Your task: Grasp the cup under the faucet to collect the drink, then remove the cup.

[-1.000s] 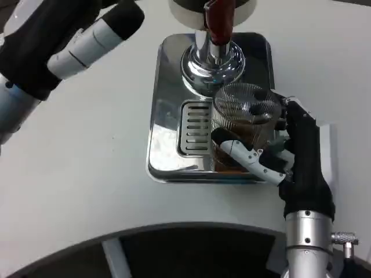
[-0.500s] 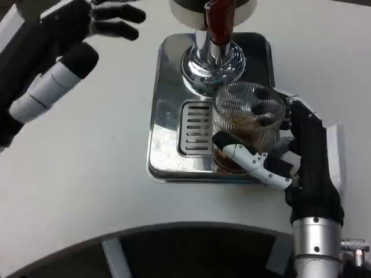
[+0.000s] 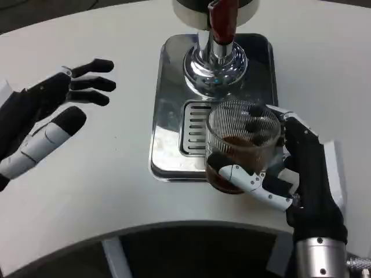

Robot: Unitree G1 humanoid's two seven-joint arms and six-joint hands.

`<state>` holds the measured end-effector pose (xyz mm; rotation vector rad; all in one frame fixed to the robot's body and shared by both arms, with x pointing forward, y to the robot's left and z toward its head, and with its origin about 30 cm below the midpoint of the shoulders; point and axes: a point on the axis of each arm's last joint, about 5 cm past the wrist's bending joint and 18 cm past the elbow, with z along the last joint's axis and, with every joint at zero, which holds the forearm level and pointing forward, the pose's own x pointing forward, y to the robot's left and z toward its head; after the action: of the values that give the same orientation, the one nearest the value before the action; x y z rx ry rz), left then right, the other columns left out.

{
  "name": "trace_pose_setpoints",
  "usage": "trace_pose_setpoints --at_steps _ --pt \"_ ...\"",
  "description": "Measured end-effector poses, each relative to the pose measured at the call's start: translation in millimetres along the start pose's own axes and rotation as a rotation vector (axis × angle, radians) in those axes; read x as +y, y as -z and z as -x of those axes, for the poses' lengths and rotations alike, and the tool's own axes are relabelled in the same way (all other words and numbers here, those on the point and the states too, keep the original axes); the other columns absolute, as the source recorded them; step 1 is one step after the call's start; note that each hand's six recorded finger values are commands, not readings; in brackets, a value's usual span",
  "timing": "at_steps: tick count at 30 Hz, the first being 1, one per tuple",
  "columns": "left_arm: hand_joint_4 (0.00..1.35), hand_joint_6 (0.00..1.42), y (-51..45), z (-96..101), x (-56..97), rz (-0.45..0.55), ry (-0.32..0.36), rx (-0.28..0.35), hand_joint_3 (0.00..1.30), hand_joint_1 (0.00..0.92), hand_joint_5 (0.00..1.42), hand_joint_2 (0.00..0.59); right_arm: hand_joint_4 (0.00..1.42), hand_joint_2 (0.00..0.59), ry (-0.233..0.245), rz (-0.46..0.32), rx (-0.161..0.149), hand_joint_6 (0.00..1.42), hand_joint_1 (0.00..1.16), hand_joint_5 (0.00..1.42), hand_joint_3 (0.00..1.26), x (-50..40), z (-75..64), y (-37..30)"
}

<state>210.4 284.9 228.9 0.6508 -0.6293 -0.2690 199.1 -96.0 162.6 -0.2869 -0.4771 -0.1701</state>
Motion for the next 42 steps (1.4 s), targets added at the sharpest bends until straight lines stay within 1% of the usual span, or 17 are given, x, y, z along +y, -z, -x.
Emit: trace_pose_setpoints --at_steps 1,4,7,9,12,15,17,19,23,29,33,35,40,42 --pt "0.29 0.27 1.0 2.1 -0.8 -0.002 0.002 0.007 0.24 0.0 0.36 0.105 0.97 0.099 -0.001 -0.001 -0.003 1.19 1.01 1.08 0.85 -0.3 0.0 -0.6" --pt "0.29 0.27 5.3 10.2 -3.7 -0.01 0.015 0.054 0.24 0.0 0.35 0.105 0.97 0.097 -0.009 -0.006 -0.012 1.19 1.05 1.07 0.85 -2.2 1.4 -3.1" --pt "0.29 0.27 6.1 12.9 -4.7 -0.017 0.015 0.066 0.24 0.0 0.35 0.105 0.97 0.101 -0.013 -0.009 -0.023 1.21 1.08 1.07 0.87 -3.4 1.4 -5.4" --pt "0.28 0.24 6.1 14.9 -5.3 -0.03 0.02 0.074 0.24 0.0 0.31 0.106 0.97 0.101 -0.021 -0.01 -0.025 1.21 1.08 1.07 0.87 -3.7 2.4 -6.3" --pt "0.23 0.2 5.4 19.2 -5.7 -0.074 0.057 0.107 0.22 0.0 0.27 0.106 0.98 0.101 -0.026 -0.011 -0.033 1.21 1.08 1.08 0.88 -5.2 4.0 -8.3" --pt "0.22 0.18 2.1 22.1 -6.2 -0.118 0.098 0.124 0.22 0.0 0.26 0.106 0.98 0.101 -0.034 -0.011 -0.05 1.21 1.08 1.08 0.89 -6.6 5.1 -11.5" --pt "0.2 0.17 -1.5 22.2 -7.2 -0.149 0.121 0.119 0.21 0.0 0.24 0.106 0.99 0.101 -0.044 -0.012 -0.066 1.21 1.09 1.08 0.89 -7.9 5.5 -14.5" --pt "0.19 0.17 -4.2 22.5 -8.1 -0.16 0.13 0.108 0.2 0.0 0.23 0.106 0.99 0.102 -0.052 -0.016 -0.073 1.21 1.09 1.08 0.9 -8.0 5.7 -15.9" --pt "0.18 0.15 -8.6 24.6 -9.9 -0.176 0.146 0.099 0.2 0.0 0.21 0.106 0.99 0.102 -0.079 -0.014 -0.073 1.21 1.1 1.09 0.9 -9.9 7.2 -15.5" --pt "0.08 0.11 -14.5 29.0 -11.4 -0.232 0.196 0.115 0.13 0.0 0.11 0.106 1.0 0.102 -0.106 -0.003 -0.084 1.21 1.1 1.1 0.91 -12.4 7.6 -15.4" --pt "0.01 0.07 -20.5 31.0 -12.5 -0.297 0.249 0.147 0.09 0.0 0.05 0.106 1.01 0.102 -0.134 0.014 -0.116 1.21 1.1 1.1 0.92 -15.9 8.5 -15.9" --pt "0.0 0.07 -23.1 33.1 -13.8 -0.324 0.276 0.175 0.08 0.0 0.04 0.106 1.01 0.097 -0.156 0.02 -0.143 1.23 1.1 1.11 0.92 -18.1 10.0 -16.8" --pt "0.0 0.05 -27.2 34.9 -15.1 -0.342 0.296 0.185 0.06 0.0 0.0 0.106 1.02 0.095 -0.193 0.035 -0.151 1.23 1.1 1.11 0.92 -21.9 12.8 -15.0" --pt "0.0 0.04 -28.7 36.5 -16.3 -0.349 0.307 0.19 0.05 0.0 0.0 0.106 1.02 0.095 -0.205 0.036 -0.157 1.23 1.1 1.11 0.92 -24.0 13.9 -15.7"
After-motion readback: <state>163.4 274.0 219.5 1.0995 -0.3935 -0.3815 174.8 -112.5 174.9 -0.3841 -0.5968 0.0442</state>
